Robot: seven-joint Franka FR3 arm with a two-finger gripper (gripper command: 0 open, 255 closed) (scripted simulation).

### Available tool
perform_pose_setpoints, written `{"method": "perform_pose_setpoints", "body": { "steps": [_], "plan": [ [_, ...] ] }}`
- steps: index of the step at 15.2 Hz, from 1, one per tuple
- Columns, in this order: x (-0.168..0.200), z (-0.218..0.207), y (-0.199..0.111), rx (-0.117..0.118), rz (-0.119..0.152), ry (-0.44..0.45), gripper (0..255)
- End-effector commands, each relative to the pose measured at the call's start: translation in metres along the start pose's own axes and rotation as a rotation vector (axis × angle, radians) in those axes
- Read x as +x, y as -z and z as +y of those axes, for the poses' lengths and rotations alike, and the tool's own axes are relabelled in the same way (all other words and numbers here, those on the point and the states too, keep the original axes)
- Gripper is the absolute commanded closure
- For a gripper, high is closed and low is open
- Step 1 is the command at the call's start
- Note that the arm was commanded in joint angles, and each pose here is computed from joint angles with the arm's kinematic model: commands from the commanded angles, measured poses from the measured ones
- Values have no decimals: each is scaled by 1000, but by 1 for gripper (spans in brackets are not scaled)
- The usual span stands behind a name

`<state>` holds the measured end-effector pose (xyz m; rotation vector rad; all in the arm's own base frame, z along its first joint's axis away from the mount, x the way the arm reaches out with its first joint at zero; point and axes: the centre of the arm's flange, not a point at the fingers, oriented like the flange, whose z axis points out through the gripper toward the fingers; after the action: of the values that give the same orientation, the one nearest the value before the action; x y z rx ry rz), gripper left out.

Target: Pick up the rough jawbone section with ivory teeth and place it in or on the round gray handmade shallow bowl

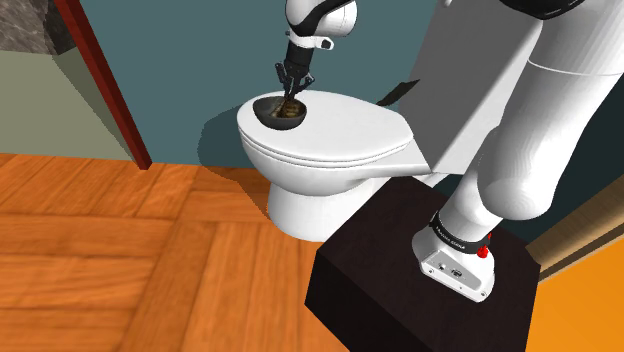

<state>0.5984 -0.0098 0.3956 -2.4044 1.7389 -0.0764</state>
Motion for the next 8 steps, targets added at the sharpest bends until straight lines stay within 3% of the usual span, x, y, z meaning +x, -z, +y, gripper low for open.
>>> {"method": "perform_pose_setpoints", "body": {
  "steps": [1, 8],
  "plan": [
    [0, 0, 0, 0, 0, 0, 255],
    [-1, -3, 15, 0, 0, 0, 255]
  ]
}}
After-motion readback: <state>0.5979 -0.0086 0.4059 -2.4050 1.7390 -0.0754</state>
